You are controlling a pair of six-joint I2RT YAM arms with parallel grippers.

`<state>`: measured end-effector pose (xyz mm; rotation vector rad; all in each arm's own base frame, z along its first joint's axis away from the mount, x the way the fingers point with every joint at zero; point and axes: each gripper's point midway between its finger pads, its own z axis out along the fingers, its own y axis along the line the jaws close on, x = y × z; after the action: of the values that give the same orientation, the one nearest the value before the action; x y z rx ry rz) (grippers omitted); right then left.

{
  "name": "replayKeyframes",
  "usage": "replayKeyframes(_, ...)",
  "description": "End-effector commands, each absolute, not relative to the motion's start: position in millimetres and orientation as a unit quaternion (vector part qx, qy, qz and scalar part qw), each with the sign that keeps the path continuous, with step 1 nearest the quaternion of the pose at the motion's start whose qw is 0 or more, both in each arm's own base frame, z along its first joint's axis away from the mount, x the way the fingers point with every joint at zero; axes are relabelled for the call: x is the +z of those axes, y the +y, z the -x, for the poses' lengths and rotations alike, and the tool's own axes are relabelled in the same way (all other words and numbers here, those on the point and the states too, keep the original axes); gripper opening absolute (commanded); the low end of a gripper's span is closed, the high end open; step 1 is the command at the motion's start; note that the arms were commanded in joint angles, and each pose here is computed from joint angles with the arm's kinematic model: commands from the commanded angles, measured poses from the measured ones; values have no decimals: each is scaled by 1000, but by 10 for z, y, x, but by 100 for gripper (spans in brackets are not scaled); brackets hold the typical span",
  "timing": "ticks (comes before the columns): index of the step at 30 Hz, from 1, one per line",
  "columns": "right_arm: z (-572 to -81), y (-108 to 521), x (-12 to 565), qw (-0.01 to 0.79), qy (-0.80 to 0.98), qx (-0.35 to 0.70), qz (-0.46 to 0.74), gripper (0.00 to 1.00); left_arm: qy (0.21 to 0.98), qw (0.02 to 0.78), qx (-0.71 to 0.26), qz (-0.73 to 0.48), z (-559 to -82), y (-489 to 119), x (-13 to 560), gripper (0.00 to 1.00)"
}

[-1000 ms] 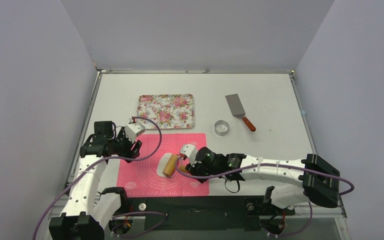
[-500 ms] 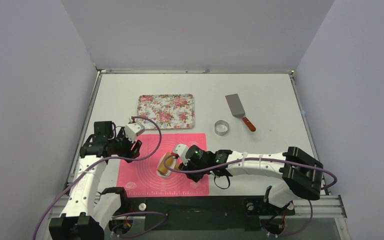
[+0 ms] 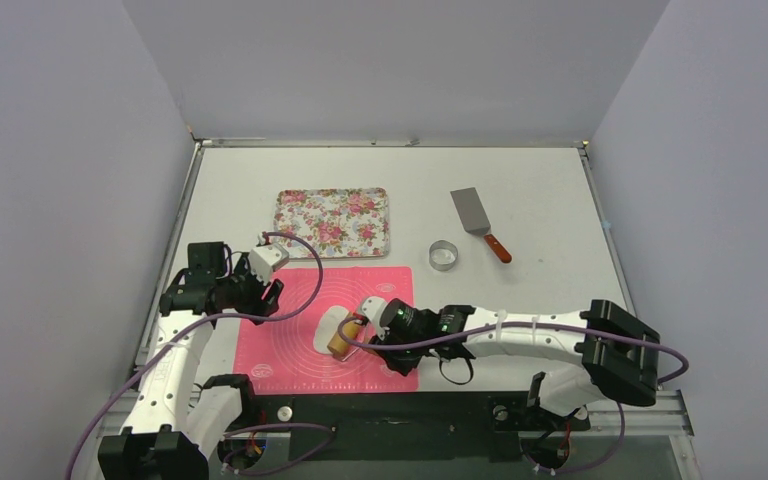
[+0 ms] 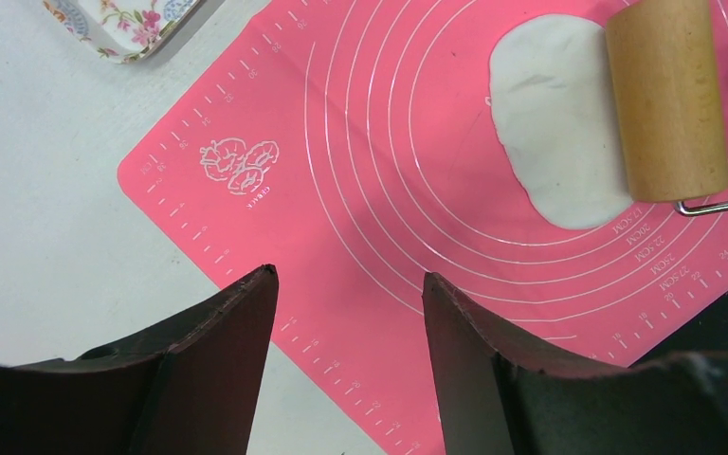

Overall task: Roll out the dumpling wrappers from the dough
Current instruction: Flatten out the dough on the work surface.

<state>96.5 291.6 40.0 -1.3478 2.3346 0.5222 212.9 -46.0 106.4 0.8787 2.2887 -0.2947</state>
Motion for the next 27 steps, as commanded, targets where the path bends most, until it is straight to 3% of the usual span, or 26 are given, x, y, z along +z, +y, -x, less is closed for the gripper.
replayKeyframes(1,-1054,3204,514,208,817,195,501,0,865,359,-101,-335,-2253,-447,1185,56)
replayKeyframes(8,-1066,3331,377,183,810,189,524,0,865,361,-94,-337,-2256,-430,1241,56)
replayKeyframes(20,-743,2959,376,153,825,180,513,0,863,364,-94,-338,-2271,-435,1235,56)
replayKeyframes(27,-814,3176,374,148,808,179,542,0,863,363,-97,-339,-2256,-443,1234,56)
